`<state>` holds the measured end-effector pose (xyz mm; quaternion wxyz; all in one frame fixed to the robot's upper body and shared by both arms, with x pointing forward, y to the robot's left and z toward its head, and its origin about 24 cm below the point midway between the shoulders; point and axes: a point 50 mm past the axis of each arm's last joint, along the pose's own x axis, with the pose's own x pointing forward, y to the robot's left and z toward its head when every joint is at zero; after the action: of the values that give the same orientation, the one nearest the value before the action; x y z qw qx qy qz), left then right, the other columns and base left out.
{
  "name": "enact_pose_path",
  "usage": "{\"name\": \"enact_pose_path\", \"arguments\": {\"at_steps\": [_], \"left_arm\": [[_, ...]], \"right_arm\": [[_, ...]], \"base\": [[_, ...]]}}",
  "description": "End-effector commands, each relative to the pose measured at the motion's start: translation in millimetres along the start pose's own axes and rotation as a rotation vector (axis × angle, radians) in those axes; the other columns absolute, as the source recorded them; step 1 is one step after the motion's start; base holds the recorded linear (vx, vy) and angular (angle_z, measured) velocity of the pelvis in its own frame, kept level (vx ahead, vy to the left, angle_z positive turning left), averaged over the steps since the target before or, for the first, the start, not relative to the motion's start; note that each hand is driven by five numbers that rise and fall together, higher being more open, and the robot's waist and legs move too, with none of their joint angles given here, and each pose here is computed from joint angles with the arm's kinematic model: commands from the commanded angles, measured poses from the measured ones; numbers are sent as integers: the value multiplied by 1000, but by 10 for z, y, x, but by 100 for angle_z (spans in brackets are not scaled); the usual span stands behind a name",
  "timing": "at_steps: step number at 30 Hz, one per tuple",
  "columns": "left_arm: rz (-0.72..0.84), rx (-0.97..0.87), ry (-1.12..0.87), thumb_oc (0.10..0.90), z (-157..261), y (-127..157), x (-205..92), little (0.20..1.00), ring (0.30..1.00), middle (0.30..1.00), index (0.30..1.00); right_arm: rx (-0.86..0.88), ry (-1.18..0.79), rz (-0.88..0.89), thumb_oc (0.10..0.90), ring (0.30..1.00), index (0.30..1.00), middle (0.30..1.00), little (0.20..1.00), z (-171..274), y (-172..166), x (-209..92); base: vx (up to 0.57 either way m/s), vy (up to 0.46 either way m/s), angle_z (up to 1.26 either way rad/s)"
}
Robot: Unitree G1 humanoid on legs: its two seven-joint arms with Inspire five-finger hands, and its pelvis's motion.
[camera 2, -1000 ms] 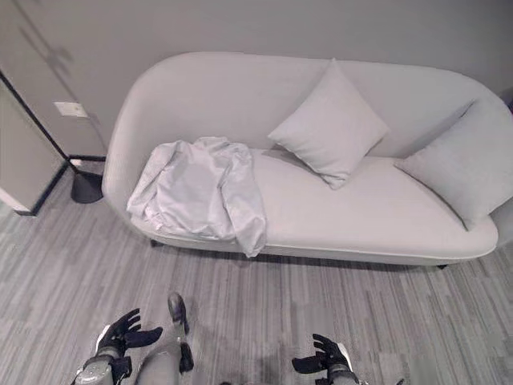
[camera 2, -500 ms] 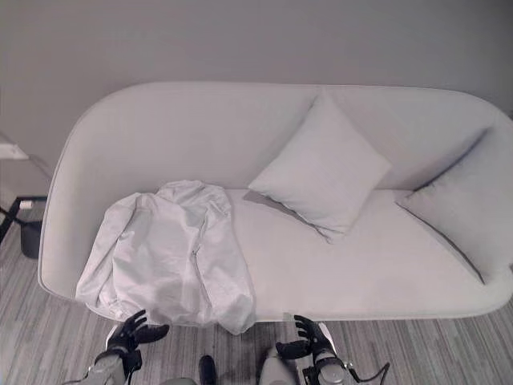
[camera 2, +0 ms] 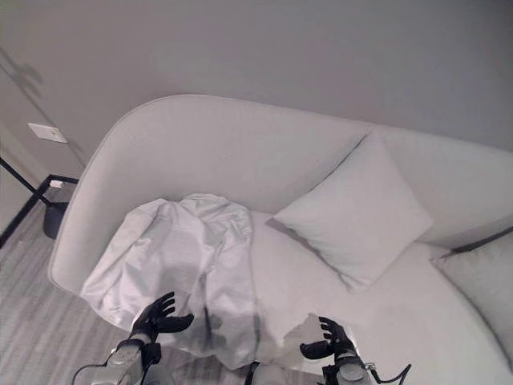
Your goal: Hang the clothes on the sofa on the clothes rack.
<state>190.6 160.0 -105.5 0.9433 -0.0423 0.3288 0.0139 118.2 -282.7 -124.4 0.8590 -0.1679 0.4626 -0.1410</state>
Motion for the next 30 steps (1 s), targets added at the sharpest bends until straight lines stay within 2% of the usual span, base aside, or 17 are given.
{"name": "enact_pose_path", "arguments": {"at_steps": [1,3,6,7,11,13,16,19,23,26,28,30], "left_arm": [[41,-9,-179,800,335,309,-74,900,900,900,900],[33,62,-192,800,409,330,-42,900,900,900,900],[47,64,-189,800,405,392,-53,900,900,900,900],[48,53,-216,800,456,444,-93,900,900,900,900],[47,69,-216,800,457,498,-139,900,900,900,900],[51,66,-252,800,537,526,-166,900,900,900,900],[18,76,-330,800,706,459,-197,900,900,900,900],[-54,0,-445,800,966,320,-239,900,900,900,900],[-90,22,-509,800,1129,256,-271,900,900,900,900],[-186,110,-673,800,1563,110,-349,900,900,900,900],[-178,201,-771,800,1820,80,-398,900,900,900,900],[-153,218,-828,800,1992,49,-388,900,900,900,900]], "right_arm": [[49,-108,119,800,900,900,900,900,318,318,14],[73,-122,132,800,900,900,900,900,467,418,48],[71,-166,167,800,900,900,900,900,538,481,12],[86,-262,161,800,900,900,900,900,684,416,-48],[147,-322,128,800,900,900,900,900,777,288,-91],[145,-408,86,800,900,900,900,900,963,125,-122],[150,-552,7,800,900,900,900,900,1260,-125,-224],[100,-725,-66,800,900,900,900,900,1624,-367,-388],[57,-781,-86,800,900,900,900,900,1760,-429,-439],[-25,-874,-84,800,900,900,900,900,2008,-502,-521],[-18,-917,-33,800,900,900,900,900,2114,-495,-571],[-29,-952,-7,800,900,900,900,900,2206,-493,-619]], "base": [[102,989,-16],[22,782,-21],[24,513,-56],[40,625,-8],[3,286,22],[11,192,-28],[37,27,-45],[150,-116,-31],[83,-77,-34],[87,-131,-19],[-1,-158,-21],[-84,-151,-2]]}}
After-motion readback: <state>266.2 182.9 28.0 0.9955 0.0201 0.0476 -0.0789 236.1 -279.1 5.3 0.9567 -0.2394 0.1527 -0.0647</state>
